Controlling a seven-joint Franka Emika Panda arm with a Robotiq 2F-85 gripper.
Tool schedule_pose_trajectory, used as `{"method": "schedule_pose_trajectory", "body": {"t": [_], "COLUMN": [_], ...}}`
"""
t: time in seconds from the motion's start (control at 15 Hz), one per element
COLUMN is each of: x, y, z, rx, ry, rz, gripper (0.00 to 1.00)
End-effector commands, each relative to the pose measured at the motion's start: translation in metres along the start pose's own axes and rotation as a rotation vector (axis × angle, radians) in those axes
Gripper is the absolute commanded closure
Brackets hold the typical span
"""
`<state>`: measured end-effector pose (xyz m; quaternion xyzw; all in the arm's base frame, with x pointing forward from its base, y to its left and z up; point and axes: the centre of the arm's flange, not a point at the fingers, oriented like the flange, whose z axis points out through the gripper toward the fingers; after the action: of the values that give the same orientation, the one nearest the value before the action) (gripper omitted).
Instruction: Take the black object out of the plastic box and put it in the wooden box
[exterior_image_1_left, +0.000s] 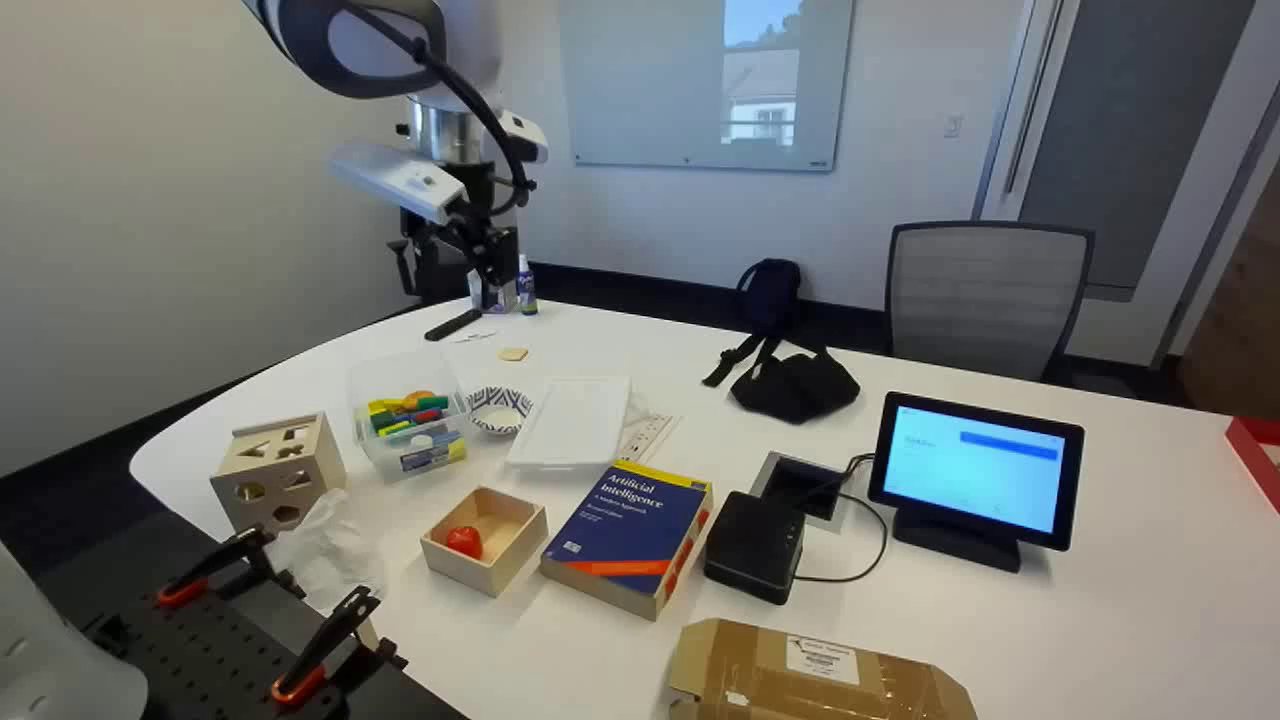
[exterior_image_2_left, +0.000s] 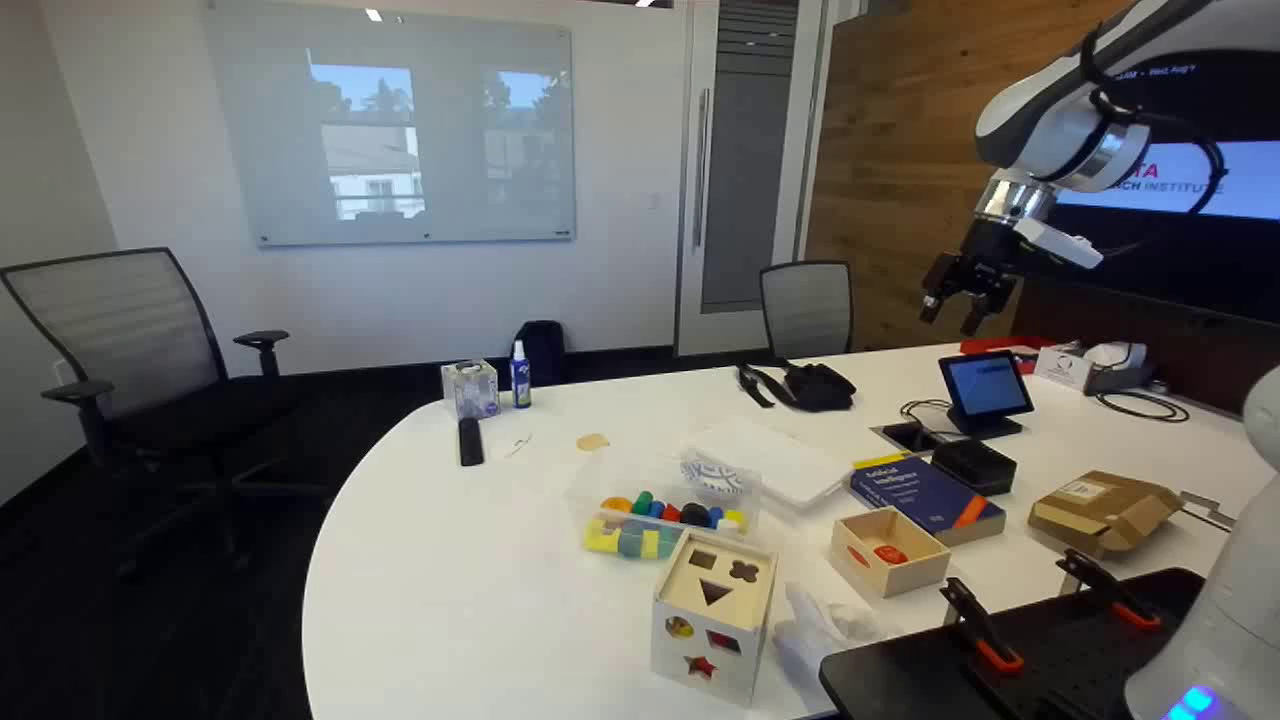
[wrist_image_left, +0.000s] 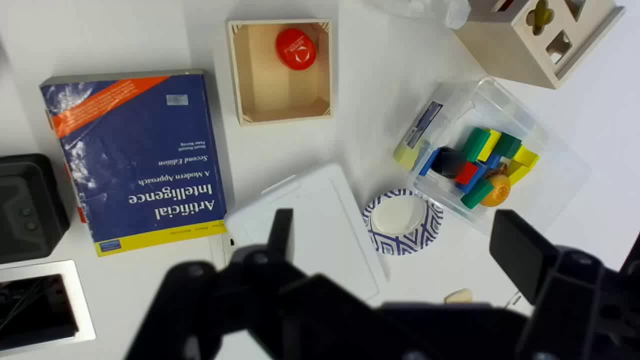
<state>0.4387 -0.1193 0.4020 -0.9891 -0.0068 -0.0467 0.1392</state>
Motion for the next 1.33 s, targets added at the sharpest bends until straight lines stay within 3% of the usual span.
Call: {"method": "schedule_pose_trajectory", "body": {"t": [0.0, 0.47, 0.67, 1.27], "x": [0.0, 0.024, 0.036, 0.06], "y": [0.0, -0.08, -0.112, -0.184], "z": [0.0, 0.058, 0.102, 0.228], "rx": [0.0, -0.032, -0.057, 0.022], "ry": [0.0, -0.112, -0.112, -0.079], "rz": [0.0, -0.235, -0.31, -0.443], "gripper": [0.0, 0.0, 0.0, 0.0]}}
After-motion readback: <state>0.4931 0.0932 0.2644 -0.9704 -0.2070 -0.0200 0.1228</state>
